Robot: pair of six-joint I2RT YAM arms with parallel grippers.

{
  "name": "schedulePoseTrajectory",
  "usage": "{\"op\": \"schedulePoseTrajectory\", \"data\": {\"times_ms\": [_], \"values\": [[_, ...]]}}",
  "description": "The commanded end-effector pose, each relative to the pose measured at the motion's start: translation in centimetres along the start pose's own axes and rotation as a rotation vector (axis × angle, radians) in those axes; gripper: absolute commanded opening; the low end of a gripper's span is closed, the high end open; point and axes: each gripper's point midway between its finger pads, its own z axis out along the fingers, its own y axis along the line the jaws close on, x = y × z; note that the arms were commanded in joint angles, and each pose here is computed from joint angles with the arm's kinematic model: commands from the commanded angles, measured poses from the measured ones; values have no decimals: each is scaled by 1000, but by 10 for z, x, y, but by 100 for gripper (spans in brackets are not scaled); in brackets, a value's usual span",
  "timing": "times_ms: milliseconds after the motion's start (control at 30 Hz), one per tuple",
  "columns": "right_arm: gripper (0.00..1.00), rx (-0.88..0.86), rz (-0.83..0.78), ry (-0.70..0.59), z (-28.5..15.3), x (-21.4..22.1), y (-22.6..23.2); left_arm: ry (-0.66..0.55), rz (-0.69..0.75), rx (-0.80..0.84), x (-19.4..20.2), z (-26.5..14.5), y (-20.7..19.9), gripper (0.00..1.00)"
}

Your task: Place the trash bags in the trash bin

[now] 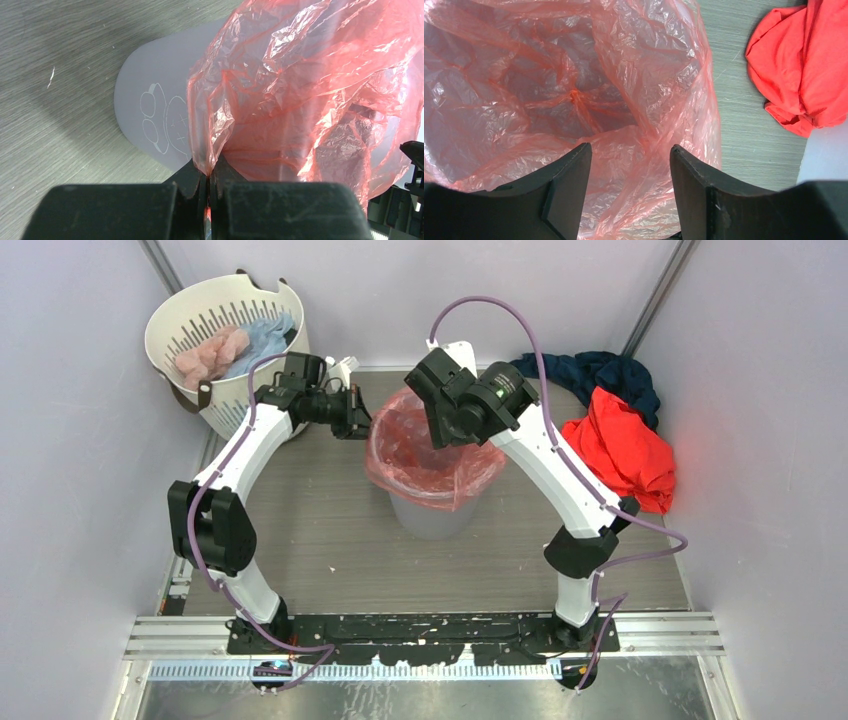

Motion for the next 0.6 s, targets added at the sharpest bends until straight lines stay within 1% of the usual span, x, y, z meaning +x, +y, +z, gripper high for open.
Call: {"op": "schedulePoseTrajectory", "data": {"times_ms": [0, 300, 500, 567], "values": [[65, 89, -43, 44, -15, 16, -30, -42, 76, 68, -9, -10, -26, 2], [63, 147, -78, 74, -9, 28, -39, -36, 68, 65, -7, -8, -23, 1], [54, 164, -75, 62, -12, 28, -46, -38, 68, 62, -8, -8, -23, 1], [53, 176, -85, 71, -11, 32, -49, -37, 67, 61, -8, -8, -22, 1]]}}
